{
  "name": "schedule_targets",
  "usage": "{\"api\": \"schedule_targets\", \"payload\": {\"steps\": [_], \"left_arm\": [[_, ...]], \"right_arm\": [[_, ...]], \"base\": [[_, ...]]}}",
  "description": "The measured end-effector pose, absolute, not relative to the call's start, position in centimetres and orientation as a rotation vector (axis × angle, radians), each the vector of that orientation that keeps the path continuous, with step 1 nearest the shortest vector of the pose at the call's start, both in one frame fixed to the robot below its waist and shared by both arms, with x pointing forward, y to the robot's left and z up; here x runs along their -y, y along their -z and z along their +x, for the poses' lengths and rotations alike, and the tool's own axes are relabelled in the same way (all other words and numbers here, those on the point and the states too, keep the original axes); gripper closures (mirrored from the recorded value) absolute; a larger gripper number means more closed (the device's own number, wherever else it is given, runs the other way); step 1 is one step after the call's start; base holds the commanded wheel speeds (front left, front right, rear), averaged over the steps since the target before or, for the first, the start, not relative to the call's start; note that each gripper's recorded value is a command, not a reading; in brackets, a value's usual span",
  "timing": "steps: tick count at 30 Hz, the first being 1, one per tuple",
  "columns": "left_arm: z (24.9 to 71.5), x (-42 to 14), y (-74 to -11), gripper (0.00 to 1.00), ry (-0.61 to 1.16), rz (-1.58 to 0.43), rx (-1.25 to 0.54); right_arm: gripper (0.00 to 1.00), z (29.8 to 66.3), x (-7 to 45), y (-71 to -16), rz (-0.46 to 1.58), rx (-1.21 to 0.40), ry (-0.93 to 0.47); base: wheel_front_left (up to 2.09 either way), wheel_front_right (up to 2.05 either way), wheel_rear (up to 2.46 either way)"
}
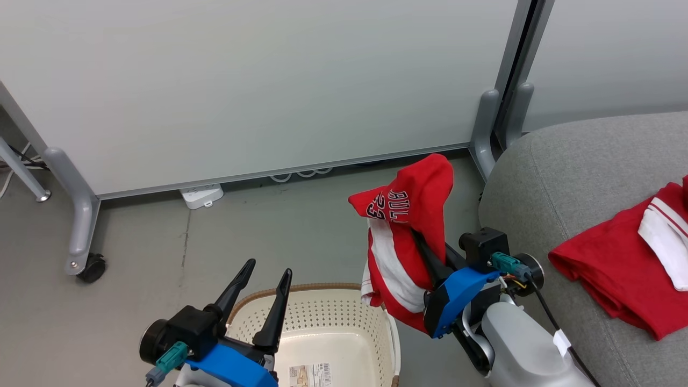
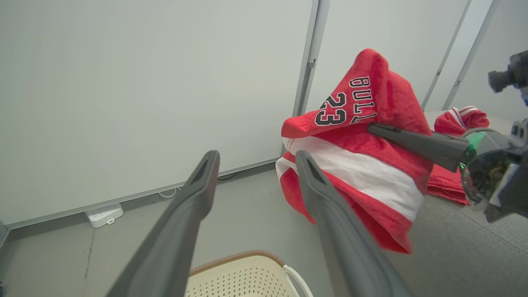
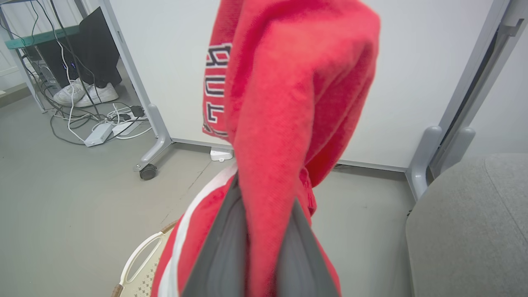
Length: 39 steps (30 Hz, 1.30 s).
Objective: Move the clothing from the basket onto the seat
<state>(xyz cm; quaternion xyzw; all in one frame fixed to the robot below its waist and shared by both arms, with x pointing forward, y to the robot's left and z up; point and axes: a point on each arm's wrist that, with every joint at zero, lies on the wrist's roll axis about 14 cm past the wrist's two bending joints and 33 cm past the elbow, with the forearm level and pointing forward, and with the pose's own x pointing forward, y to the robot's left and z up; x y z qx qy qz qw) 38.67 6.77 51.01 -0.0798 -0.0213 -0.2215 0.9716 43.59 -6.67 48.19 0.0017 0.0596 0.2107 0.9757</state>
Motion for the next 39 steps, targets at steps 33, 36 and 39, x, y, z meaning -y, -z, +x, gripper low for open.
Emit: {"api": "schedule_targets", "payload": {"steps": [33, 36, 39], "left_arm": [[40.1, 3.1, -49.4, 0.00, 0.725, -0.175, -0.011], [40.0, 4.8, -49.4, 0.00, 0.774, -0.178, -0.014], [39.9, 6.3, -49.5, 0.00, 0.822, -0.180, -0.014]], "right_arm": [[1.00, 40.7, 17.8, -47.2, 0.031, -0.144, -0.129], [1.00, 39.9, 19.5, -47.2, 0.032, -0.143, -0.083], [1.00, 39.1, 21.0, -47.3, 0.034, -0.143, -0.038]], "base": [[0.00, 0.00, 0.00], [0.00, 0.00, 0.00], [0.00, 0.00, 0.00]]}}
